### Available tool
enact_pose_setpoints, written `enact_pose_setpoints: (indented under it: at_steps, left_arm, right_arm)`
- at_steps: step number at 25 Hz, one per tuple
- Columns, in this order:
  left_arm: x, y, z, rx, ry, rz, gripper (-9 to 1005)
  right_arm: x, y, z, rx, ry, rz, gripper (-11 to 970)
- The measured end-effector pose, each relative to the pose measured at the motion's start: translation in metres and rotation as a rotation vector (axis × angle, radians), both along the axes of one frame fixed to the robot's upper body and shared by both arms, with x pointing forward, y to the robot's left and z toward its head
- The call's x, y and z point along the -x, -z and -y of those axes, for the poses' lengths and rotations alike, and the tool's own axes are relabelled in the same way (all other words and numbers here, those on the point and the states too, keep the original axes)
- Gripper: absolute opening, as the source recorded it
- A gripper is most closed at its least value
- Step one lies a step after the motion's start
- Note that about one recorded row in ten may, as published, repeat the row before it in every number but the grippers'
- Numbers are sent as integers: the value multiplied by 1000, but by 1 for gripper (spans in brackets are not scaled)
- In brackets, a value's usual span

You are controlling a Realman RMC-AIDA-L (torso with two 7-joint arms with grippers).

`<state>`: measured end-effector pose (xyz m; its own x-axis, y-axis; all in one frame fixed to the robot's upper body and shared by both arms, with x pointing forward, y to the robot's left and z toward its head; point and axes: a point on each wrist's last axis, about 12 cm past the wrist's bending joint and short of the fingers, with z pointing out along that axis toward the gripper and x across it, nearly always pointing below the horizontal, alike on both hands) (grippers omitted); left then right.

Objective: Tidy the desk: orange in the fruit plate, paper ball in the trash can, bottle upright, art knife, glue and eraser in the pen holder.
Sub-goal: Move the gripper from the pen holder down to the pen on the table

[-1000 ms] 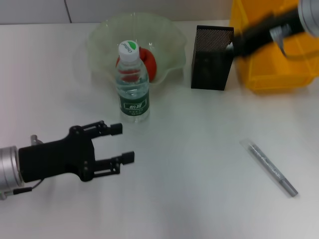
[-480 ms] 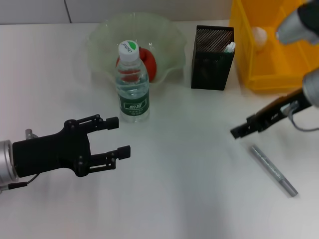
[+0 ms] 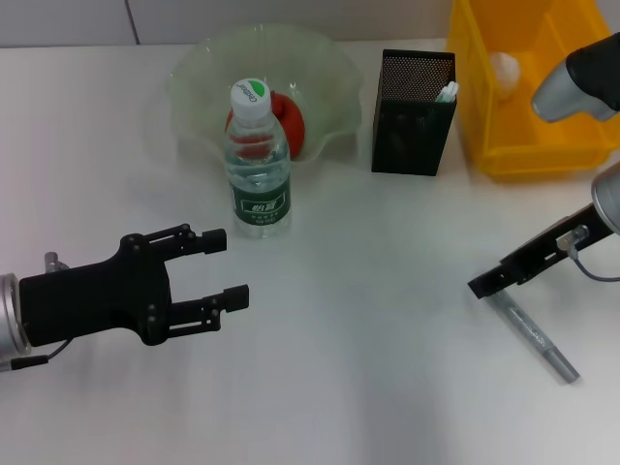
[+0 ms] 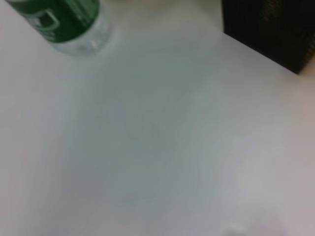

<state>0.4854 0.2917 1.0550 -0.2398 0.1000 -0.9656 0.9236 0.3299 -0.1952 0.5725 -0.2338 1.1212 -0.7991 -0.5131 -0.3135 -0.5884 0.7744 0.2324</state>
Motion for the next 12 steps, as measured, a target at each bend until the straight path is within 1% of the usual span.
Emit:
enact_pose_setpoints:
  at_steps: [12]
  left_arm:
    - [1, 2, 0, -4, -5, -6, 766]
  right_arm:
    - [5, 3, -10, 41, -27, -33, 618]
